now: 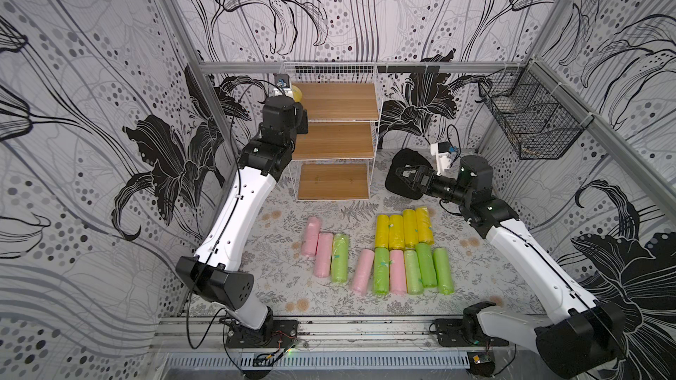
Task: Sort the rolls of trash bags by color and place them on the shelf
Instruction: Place the roll of trash bags on the shelf.
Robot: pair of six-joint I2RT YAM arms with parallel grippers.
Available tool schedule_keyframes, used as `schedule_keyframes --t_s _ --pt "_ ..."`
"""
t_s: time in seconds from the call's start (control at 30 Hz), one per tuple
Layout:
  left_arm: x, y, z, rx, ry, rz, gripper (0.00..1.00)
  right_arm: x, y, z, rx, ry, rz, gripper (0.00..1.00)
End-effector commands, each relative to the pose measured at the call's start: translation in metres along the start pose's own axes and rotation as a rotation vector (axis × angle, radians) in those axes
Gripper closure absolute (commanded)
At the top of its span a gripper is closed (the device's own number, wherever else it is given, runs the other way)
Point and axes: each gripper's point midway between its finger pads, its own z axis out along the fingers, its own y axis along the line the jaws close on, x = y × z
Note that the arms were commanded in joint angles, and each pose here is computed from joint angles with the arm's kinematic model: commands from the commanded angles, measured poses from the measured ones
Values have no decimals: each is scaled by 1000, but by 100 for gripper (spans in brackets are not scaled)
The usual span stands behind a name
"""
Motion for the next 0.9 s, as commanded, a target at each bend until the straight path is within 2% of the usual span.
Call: schedule_keyframes --t_s 0.0,0.3,0.57,0.87 --pt "-20 8 5 -48 -61 19 92 2 3 -1 -18 -8 -7 8" --pt "-14 3 28 -66 -38 52 82 3 2 -3 -16 -7 -9 7" --pt "-4 9 37 -100 -26 95 67 5 0 -2 -13 -2 -7 8" --pt "0 3 33 -53 -26 85 46 7 -1 -1 -13 2 2 7"
